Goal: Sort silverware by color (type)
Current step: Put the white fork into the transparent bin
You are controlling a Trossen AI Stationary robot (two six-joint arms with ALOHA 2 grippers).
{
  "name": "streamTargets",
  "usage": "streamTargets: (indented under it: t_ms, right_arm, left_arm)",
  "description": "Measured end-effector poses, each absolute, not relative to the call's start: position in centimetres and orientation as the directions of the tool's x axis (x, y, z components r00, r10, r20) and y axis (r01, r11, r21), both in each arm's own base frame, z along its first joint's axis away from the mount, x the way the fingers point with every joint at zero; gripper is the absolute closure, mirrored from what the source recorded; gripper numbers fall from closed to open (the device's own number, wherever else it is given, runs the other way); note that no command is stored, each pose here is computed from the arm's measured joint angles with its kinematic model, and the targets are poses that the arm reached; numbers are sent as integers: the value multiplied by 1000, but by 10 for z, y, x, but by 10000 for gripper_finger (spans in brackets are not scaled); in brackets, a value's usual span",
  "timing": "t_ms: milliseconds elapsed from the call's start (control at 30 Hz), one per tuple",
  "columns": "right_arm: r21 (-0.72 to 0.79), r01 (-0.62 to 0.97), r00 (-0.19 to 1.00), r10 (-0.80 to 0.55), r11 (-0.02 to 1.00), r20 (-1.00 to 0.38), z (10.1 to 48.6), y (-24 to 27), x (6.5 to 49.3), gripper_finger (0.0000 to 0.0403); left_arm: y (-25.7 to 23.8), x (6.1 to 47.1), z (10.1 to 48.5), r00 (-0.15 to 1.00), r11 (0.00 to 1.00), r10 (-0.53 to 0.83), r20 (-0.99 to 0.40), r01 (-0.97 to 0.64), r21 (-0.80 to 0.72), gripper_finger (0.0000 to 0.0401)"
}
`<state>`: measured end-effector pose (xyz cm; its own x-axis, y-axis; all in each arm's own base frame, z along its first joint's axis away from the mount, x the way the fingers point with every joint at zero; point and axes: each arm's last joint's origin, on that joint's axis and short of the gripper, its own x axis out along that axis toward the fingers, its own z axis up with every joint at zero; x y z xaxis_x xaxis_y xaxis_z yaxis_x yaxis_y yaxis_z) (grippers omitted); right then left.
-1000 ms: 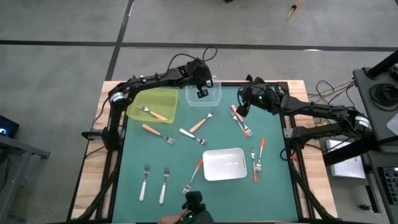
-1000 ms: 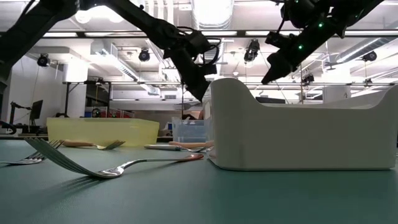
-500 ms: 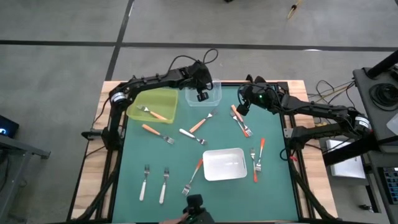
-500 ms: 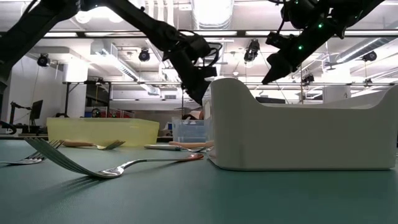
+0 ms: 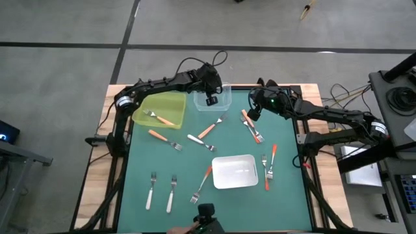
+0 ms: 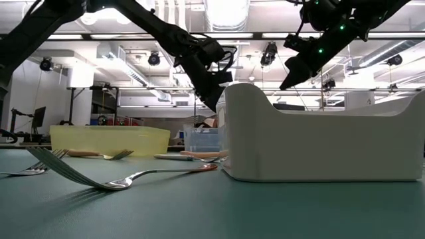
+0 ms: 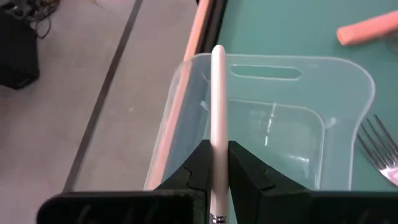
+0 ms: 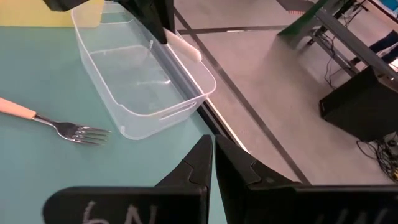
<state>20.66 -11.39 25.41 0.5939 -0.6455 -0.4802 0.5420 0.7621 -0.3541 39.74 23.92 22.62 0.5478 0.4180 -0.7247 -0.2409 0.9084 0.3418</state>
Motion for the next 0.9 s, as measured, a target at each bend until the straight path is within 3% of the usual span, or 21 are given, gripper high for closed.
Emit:
streamTargets:
  t_ms: [233, 900]
  right_arm:
    - [-346, 548, 594, -645, 762, -481, 254, -114, 207, 392]
    - [-338, 555, 597, -647, 760, -475, 255, -114, 207, 392]
  left_arm:
    - [238, 397, 222, 549, 913, 401, -734, -175, 368, 383]
    - [239, 395, 221, 549, 921, 383, -743, -171, 350, 370]
